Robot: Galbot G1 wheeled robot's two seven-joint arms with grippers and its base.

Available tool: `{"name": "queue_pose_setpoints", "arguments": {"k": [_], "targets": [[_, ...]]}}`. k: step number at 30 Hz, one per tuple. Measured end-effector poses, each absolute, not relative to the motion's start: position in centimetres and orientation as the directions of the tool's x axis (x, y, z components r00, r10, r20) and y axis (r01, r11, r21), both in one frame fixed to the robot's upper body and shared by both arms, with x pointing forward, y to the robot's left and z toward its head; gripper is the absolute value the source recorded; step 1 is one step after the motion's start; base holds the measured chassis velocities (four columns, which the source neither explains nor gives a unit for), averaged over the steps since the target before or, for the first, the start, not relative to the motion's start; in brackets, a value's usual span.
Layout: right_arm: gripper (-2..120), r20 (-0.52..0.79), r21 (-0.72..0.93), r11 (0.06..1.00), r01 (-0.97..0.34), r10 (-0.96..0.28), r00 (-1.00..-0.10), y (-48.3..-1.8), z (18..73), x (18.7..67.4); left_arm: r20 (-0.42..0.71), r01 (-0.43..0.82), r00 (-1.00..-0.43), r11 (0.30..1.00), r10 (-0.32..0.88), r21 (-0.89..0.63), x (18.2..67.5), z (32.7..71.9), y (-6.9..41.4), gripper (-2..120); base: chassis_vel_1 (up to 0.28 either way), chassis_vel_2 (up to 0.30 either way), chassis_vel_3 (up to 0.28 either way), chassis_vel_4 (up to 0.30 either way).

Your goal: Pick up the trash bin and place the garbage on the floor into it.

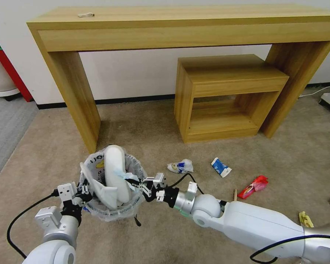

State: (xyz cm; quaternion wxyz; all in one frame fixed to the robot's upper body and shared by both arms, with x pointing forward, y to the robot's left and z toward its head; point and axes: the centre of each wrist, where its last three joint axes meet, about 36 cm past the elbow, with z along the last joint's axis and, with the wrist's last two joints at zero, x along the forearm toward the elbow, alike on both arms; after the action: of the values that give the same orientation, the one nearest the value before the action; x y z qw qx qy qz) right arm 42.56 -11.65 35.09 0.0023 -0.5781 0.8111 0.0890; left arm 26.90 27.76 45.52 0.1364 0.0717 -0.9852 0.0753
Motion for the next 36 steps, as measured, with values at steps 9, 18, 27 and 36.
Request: {"name": "queue_pose_setpoints", "arguments": {"k": [9, 18, 27, 36], "targets": [[0, -0.081, 0.134, 0.331, -0.934, -0.936, -0.343, -11.0, 34.2, 42.7, 0.279, -0.161, -0.953, 0.978, -0.120, -0.130, 26.9, 45.5, 27.7, 3, 0.000, 0.000, 0.000, 0.000], [25, 0.005, 0.060, 0.432, -0.900, -0.902, -0.432, -10.5, 33.8, 43.3, 0.283, -0.151, -0.953, 0.980, -0.108, -0.134, 26.9, 45.4, 27.1, 3, 0.000, 0.000, 0.000, 0.000], [58, -0.076, 0.102, 0.472, -0.875, -0.874, -0.480, -10.8, 36.3, 42.5, 0.293, -0.151, -0.950, 0.980, -0.109, -0.127, 26.8, 44.9, 27.3, 3, 0.000, 0.000, 0.000, 0.000], [89, -0.127, 0.112, 0.467, -0.877, -0.869, -0.479, -11.3, 38.1, 42.1, 0.297, -0.153, -0.948, 0.980, -0.110, -0.128, 26.9, 44.6, 26.9, 3, 0.000, 0.000, 0.000, 0.000]]}}
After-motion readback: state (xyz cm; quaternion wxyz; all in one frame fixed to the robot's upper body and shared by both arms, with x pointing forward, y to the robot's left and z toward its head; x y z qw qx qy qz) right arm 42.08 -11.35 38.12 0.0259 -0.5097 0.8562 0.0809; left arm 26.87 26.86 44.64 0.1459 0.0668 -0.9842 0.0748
